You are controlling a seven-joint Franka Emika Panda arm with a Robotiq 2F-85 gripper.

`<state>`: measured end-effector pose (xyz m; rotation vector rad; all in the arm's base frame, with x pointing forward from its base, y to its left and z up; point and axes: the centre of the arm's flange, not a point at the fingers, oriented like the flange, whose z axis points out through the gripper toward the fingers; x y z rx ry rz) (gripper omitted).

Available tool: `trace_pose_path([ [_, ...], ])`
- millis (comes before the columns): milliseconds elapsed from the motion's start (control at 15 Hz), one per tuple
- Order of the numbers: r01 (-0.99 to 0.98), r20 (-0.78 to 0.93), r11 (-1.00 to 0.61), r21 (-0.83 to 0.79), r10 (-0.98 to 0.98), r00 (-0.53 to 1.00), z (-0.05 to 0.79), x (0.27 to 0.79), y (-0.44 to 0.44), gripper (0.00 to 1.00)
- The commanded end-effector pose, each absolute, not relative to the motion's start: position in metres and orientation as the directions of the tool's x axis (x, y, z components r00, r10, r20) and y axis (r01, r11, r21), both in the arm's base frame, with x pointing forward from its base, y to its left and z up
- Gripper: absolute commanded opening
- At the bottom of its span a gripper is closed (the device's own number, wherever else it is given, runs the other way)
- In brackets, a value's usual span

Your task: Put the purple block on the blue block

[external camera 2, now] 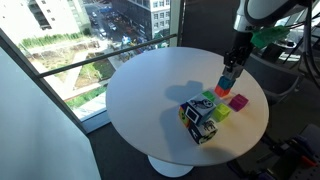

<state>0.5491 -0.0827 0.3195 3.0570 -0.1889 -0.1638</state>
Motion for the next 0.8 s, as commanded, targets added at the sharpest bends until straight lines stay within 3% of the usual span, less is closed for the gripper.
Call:
trace_pose_path([
  [0, -0.112, -0.08, -0.991, 0.079, -0.119, 0.99, 0.323, 0.5611, -0.0934, 0.29],
  [67, -0.124, -0.095, -0.989, 0.082, -0.131, 0.987, 0.319, 0.5518, -0.086, 0.54],
  [667, -0.126, -0.09, -0.989, 0.082, -0.133, 0.987, 0.3191, 0.5533, -0.0875, 0.54],
  [733, -0.126, -0.09, -0.989, 0.082, -0.133, 0.987, 0.3191, 0.5533, -0.0875, 0.29],
])
